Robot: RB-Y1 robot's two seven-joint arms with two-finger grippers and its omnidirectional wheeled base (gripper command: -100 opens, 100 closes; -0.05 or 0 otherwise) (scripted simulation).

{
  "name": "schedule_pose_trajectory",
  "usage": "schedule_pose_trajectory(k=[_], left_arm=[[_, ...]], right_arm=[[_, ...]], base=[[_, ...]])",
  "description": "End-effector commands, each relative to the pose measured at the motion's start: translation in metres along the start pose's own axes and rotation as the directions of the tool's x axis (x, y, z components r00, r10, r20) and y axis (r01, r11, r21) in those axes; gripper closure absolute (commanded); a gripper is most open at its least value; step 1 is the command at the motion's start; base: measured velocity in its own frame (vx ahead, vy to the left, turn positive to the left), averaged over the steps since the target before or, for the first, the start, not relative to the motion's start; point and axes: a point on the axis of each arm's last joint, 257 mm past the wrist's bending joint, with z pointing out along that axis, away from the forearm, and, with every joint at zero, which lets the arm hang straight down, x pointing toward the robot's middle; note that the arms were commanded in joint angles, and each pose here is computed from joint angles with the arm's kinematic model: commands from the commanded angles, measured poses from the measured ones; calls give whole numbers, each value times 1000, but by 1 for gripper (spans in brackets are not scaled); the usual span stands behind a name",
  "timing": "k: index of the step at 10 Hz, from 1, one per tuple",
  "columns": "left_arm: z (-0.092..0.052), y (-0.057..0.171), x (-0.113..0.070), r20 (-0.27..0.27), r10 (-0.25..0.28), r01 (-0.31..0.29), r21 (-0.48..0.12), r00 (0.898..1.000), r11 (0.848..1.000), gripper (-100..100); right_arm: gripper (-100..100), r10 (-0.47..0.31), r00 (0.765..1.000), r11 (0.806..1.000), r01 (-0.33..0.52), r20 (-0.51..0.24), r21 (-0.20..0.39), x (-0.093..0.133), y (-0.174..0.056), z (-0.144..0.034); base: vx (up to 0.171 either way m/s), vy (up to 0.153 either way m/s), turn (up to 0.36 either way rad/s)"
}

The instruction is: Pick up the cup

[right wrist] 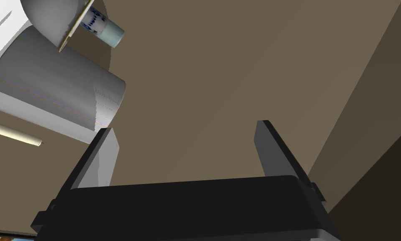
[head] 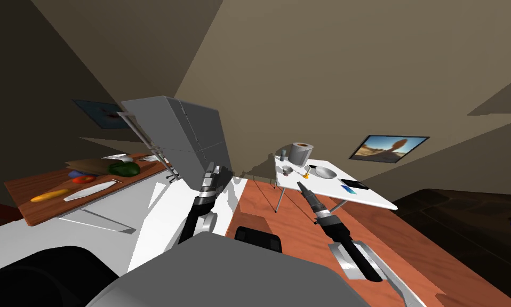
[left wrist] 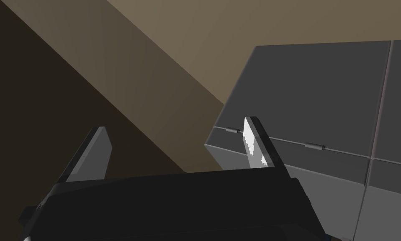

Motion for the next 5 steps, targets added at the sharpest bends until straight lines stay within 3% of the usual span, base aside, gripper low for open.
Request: schedule_pose_trajectory(k=[1, 2, 5], left_arm=[[0, 0, 0, 0, 0, 0, 0, 1000, 1000, 0], [0, 0, 0, 0, 0, 0, 0, 1000, 1000, 0], [0, 0, 0, 0, 0, 0, 0, 1000, 1000, 0]], right_arm=[[-100, -72, 996, 997, 74, -54, 28, 5, -21, -6], [-100, -94, 993, 995, 96, -71, 24, 3, -22, -7], [-100, -219, 960, 971, 232, -175, 57, 8, -60, -21]], base=[[-49, 56, 77], [-35, 43, 48], [-18, 53, 87]])
